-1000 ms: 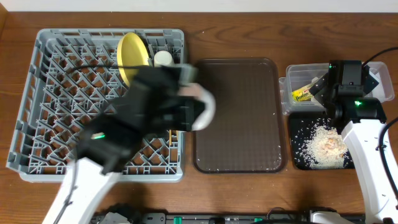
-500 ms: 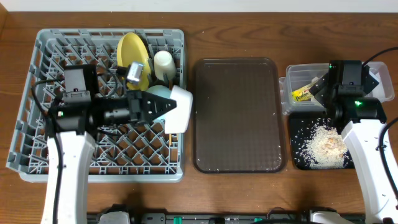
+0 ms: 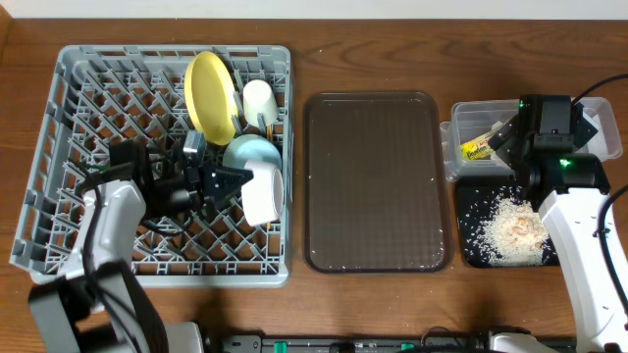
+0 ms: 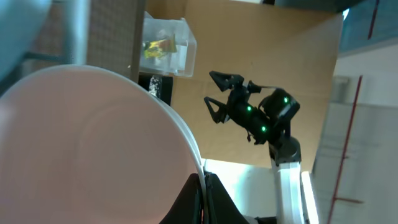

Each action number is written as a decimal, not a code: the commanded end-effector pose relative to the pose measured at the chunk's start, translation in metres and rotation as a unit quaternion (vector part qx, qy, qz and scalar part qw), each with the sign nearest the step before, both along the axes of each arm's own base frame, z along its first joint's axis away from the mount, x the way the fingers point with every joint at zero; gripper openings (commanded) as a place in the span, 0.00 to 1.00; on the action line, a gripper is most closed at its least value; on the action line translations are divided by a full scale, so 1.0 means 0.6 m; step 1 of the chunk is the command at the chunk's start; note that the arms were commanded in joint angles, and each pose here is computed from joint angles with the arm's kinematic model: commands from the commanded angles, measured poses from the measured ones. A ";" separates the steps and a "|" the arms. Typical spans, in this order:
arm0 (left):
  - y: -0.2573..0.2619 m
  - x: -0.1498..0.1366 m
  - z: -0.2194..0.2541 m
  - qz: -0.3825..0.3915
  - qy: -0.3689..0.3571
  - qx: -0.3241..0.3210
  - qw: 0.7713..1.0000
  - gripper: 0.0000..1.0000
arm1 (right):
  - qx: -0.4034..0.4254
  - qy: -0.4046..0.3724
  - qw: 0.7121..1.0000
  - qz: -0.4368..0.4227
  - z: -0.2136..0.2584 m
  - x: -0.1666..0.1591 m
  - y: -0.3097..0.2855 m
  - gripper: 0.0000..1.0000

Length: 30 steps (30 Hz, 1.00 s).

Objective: Sort waste into correct bins and load items into the dishwasher rack
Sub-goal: 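Carry the white bowl left into the dish rack beside the blue bowl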

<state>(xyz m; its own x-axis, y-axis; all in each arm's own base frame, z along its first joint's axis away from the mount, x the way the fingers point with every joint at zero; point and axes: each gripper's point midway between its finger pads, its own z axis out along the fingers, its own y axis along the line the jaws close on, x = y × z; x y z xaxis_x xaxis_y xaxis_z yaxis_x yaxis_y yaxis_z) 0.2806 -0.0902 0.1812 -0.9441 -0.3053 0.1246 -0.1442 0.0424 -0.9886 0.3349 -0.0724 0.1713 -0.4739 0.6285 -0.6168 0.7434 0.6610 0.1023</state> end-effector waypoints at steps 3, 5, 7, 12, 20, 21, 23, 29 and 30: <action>0.009 0.008 -0.023 0.008 0.002 -0.017 1.000 0.06 | -0.006 0.003 1.000 -0.003 0.000 -0.002 -0.006 0.99; 0.014 0.010 -0.027 0.012 0.004 -0.017 1.000 0.06 | -0.006 0.003 1.000 -0.003 0.000 -0.002 -0.006 0.99; 0.022 0.013 -0.027 0.020 0.002 -0.016 1.000 0.10 | -0.006 0.003 1.000 -0.003 0.000 -0.002 -0.006 0.99; 0.051 0.013 -0.056 0.041 0.019 0.032 0.998 0.15 | -0.006 0.003 1.000 -0.003 0.000 -0.002 -0.006 0.99; 0.082 0.012 -0.084 0.062 0.039 0.078 0.994 0.42 | -0.006 0.003 1.000 -0.003 0.000 -0.002 -0.006 0.99; 0.086 0.013 -0.083 0.065 0.039 0.079 0.994 0.44 | -0.006 0.003 1.000 -0.003 0.000 -0.002 -0.006 0.99; 0.093 0.016 -0.082 0.071 0.037 0.082 0.993 0.46 | -0.006 0.003 1.000 -0.003 0.000 -0.002 -0.006 0.99; 0.108 0.027 -0.055 0.084 0.010 0.100 0.991 0.50 | -0.006 0.003 1.000 -0.003 0.000 -0.002 -0.006 0.99; 0.110 0.028 -0.048 0.086 0.006 0.106 0.991 0.51 | -0.006 0.003 1.000 -0.003 0.000 -0.002 -0.006 0.99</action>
<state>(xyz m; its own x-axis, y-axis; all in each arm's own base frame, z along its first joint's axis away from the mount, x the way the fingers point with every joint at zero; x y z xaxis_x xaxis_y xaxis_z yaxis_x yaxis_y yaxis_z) 0.2906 -0.0307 0.1353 -0.8731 -0.4706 0.1274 -0.2342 0.1757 -0.9562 0.3349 -0.0724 0.1713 -0.4742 0.6285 -0.6166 0.7434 0.6610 0.1020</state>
